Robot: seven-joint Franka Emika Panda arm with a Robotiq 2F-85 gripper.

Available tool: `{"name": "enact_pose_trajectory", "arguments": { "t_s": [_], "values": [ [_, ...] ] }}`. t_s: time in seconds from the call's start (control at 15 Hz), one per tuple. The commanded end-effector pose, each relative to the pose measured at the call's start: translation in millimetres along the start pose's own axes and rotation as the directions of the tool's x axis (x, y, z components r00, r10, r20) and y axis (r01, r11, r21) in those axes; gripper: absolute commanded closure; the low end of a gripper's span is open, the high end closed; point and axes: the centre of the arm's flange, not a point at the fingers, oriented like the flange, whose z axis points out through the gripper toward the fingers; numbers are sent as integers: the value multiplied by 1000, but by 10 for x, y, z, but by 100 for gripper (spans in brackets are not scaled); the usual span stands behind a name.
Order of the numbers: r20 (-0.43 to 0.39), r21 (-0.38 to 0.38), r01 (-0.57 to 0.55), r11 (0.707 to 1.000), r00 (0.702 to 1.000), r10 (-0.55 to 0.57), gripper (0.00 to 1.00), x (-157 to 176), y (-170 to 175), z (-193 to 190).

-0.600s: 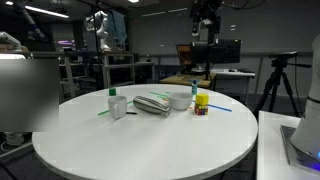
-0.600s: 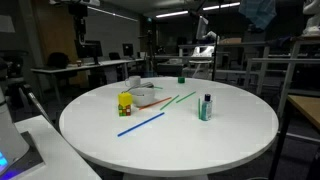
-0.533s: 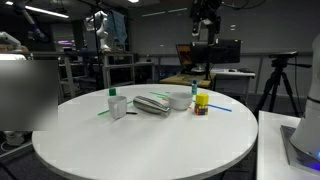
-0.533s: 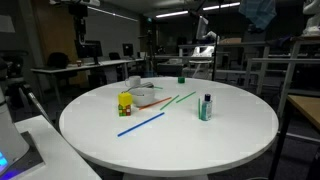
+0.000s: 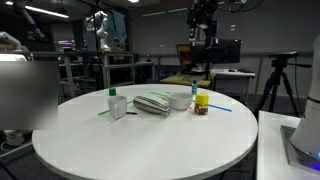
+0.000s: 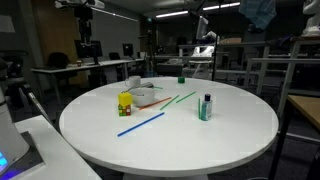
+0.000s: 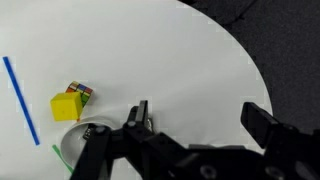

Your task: Put the silver bottle upright

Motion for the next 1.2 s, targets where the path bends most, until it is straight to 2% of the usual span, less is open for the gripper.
{"name": "enact_pose_trajectory", "arguments": {
  "t_s": [0.0, 0.27, 0.53, 0.93, 1.13],
  "values": [
    [0, -44, 44, 998, 999, -44, 0, 498, -61, 56],
    [24, -66, 111, 992, 994, -109, 0, 897, -234, 233],
    [73, -57, 176, 983, 983, -171, 0, 1242, -443, 527],
    [85, -44, 186, 982, 980, -182, 0, 1701, -774, 1030],
    [91, -76, 201, 977, 977, -194, 0, 1958, -912, 1300]
  ]
}}
